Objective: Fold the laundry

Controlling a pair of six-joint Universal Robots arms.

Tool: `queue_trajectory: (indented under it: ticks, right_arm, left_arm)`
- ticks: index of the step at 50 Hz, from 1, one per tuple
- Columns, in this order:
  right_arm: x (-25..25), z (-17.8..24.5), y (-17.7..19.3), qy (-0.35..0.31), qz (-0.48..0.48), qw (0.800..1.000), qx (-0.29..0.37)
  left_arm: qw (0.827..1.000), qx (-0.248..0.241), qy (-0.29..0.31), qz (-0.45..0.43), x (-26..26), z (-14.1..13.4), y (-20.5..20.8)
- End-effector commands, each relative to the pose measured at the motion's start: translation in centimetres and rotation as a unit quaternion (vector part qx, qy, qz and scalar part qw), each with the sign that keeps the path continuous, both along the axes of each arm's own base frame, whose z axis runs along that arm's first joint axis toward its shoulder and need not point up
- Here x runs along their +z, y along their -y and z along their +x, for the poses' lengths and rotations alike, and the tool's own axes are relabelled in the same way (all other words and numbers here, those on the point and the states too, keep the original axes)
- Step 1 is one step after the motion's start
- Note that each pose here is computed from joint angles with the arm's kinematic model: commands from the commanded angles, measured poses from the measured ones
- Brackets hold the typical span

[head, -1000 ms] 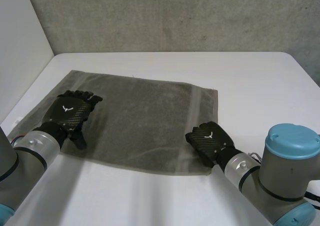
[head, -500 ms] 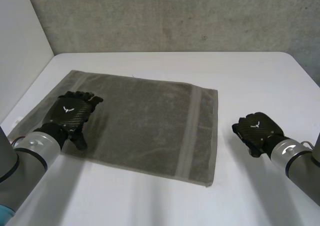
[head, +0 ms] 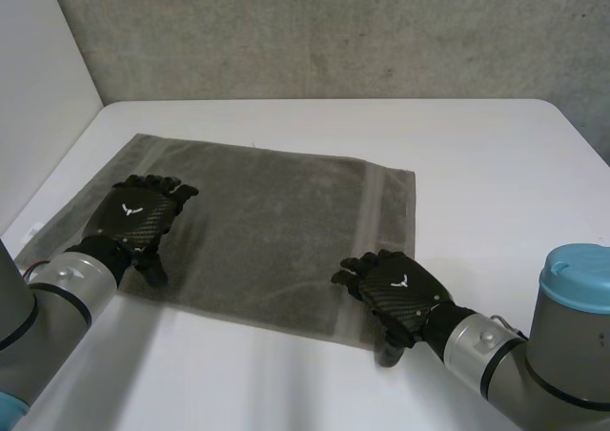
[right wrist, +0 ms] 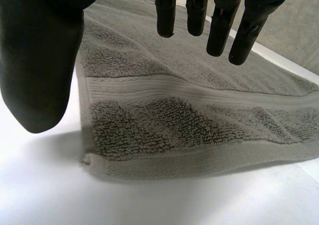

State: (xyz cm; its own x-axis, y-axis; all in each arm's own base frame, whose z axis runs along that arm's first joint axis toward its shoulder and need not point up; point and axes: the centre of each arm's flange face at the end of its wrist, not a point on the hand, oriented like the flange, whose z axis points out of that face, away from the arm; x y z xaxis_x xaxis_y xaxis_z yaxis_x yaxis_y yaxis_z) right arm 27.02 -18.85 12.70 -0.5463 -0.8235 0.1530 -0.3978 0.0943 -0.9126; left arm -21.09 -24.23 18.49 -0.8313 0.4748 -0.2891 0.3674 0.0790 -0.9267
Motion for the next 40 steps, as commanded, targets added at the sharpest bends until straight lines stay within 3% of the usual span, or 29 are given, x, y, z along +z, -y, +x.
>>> queue_trajectory:
  ticks: [1, 14, 40]
  right_arm:
    - [-0.3, 0.1, 0.2, -0.006, -0.007, 1.000, 0.002]
    - [-0.6, -0.5, 0.7, -0.045, -0.028, 0.998, -0.023]
    - [-1.4, -0.1, 1.6, -0.045, -0.030, 0.998, -0.023]
  left_arm:
    - [1.000, 0.000, 0.000, 0.000, 0.0, 0.0, 0.0]
    - [1.000, 0.000, 0.000, 0.000, 0.0, 0.0, 0.0]
    - [1.000, 0.000, -0.001, -0.003, 0.0, 0.0, 0.1]
